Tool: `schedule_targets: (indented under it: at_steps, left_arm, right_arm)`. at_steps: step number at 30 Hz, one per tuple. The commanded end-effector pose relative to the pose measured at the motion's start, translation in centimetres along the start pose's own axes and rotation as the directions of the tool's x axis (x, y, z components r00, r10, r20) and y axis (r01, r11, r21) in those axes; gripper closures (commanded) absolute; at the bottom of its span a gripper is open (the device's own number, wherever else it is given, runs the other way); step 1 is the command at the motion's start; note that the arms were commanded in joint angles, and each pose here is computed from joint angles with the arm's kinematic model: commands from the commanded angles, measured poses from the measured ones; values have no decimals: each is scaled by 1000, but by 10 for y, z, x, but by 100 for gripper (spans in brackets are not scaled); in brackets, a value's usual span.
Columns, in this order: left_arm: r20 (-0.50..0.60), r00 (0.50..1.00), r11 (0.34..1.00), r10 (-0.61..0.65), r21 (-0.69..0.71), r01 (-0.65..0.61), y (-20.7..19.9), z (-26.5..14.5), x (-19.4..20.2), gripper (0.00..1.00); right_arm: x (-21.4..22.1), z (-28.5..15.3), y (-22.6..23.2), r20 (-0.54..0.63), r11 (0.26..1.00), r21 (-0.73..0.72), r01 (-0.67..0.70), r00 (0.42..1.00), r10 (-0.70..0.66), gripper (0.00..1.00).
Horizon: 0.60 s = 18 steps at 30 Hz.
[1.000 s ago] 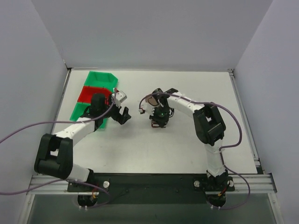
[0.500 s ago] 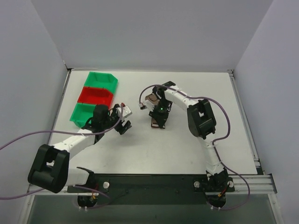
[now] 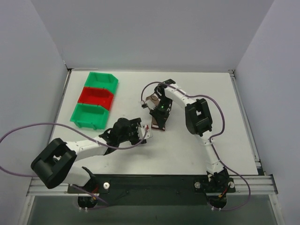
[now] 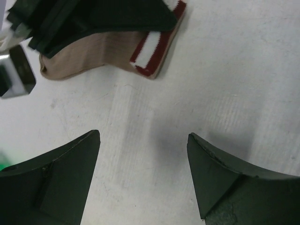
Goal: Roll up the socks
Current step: Roll the sock at the center of the board.
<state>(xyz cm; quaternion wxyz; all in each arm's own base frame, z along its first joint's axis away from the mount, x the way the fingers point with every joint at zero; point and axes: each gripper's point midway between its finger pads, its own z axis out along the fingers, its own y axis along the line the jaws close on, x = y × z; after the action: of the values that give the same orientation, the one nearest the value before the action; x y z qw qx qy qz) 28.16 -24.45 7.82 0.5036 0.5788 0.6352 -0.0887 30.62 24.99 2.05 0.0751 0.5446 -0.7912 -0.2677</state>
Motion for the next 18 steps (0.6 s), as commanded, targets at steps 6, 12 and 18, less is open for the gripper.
schedule_targets:
  at_steps: [6, 12, 18]
  left_arm:
    - [0, 953, 951, 304, -56, -303, -4, 38, -37, 14]
    - [20, 934, 932, 358, -67, -356, -14, 51, -46, 15]
    - [8, 921, 921, 388, -34, -388, -28, 66, -41, 15]
  right_arm:
    - [26, 18, 10, -146, 996, -61, -70, 987, 61, 100]
    - [29, 24, 14, -184, 997, -61, -46, 982, 34, 100]
    - [30, 27, 14, -202, 998, -54, -40, 979, 29, 100]
